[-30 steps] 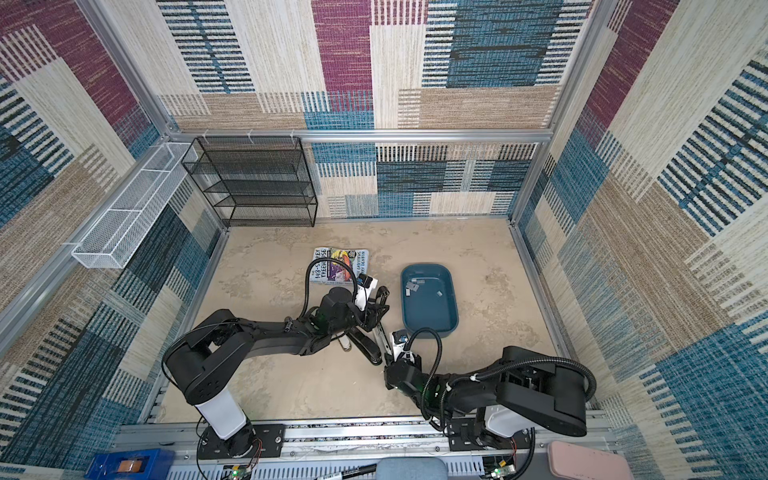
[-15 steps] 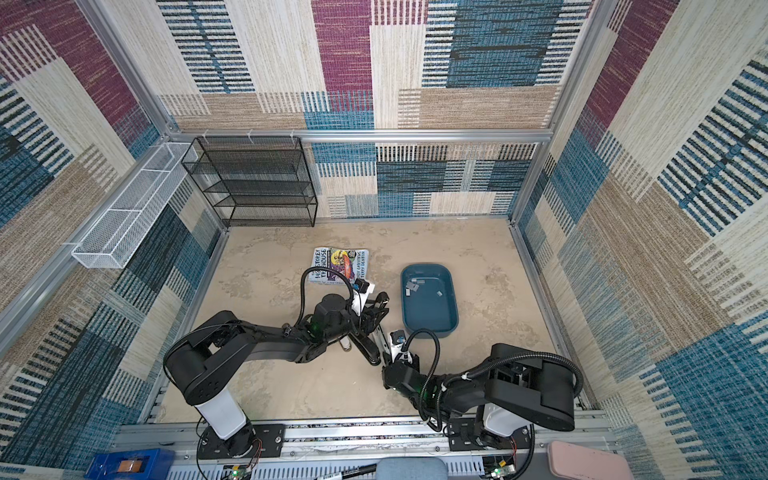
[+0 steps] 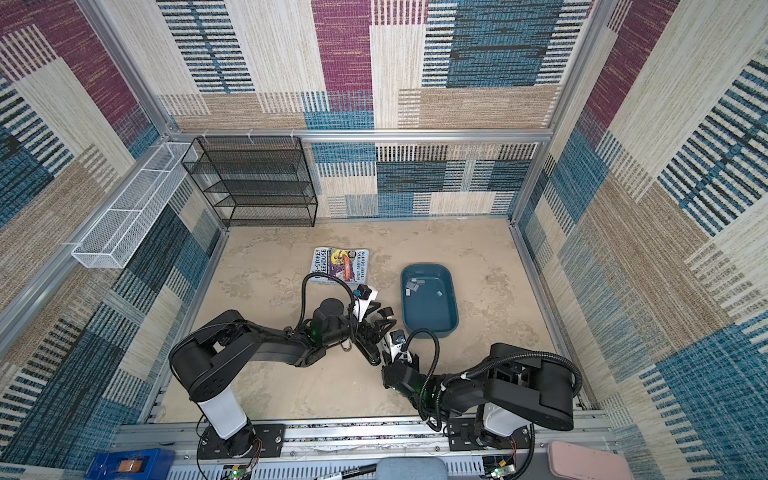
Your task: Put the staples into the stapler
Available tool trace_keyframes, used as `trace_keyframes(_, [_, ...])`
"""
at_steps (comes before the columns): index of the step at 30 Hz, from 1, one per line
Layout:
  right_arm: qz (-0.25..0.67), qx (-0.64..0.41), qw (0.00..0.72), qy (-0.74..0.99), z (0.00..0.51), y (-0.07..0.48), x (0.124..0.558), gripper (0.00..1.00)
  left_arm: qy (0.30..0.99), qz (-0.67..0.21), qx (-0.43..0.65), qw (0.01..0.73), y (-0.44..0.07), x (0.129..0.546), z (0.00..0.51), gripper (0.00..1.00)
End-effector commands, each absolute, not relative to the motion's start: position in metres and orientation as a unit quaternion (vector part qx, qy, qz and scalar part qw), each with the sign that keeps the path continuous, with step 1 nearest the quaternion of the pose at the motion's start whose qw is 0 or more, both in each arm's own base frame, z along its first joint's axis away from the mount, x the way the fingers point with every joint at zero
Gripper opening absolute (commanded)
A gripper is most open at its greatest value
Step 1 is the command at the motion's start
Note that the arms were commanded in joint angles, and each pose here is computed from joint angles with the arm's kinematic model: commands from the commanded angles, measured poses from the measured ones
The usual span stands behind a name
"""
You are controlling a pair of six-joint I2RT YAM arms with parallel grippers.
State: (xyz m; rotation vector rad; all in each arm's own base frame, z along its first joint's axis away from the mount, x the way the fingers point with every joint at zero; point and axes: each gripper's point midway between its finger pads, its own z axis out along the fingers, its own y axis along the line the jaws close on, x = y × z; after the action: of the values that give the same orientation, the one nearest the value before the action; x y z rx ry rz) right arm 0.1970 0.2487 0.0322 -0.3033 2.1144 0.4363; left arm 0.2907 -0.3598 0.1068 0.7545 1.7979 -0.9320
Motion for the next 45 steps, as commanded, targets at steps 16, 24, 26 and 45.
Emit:
trace_keyframes(16, [0.211,-0.109,0.479,0.845,0.042,0.237,0.191,0.29,0.701,-0.393,0.313,0.507,-0.359,0.288,0.103,0.95])
trace_keyframes(24, [0.214,-0.112,0.479,0.844,0.041,0.239,0.191,0.31,0.695,-0.403,0.319,0.504,-0.361,0.284,0.1,0.95])
trace_keyframes(26, [0.217,-0.112,0.48,0.843,0.042,0.239,0.19,0.31,0.692,-0.407,0.323,0.501,-0.361,0.282,0.099,0.96])
trace_keyframes(45, [0.212,-0.103,0.482,0.844,0.039,0.233,0.191,0.25,0.66,-0.415,0.4,0.482,-0.36,0.247,0.077,0.99])
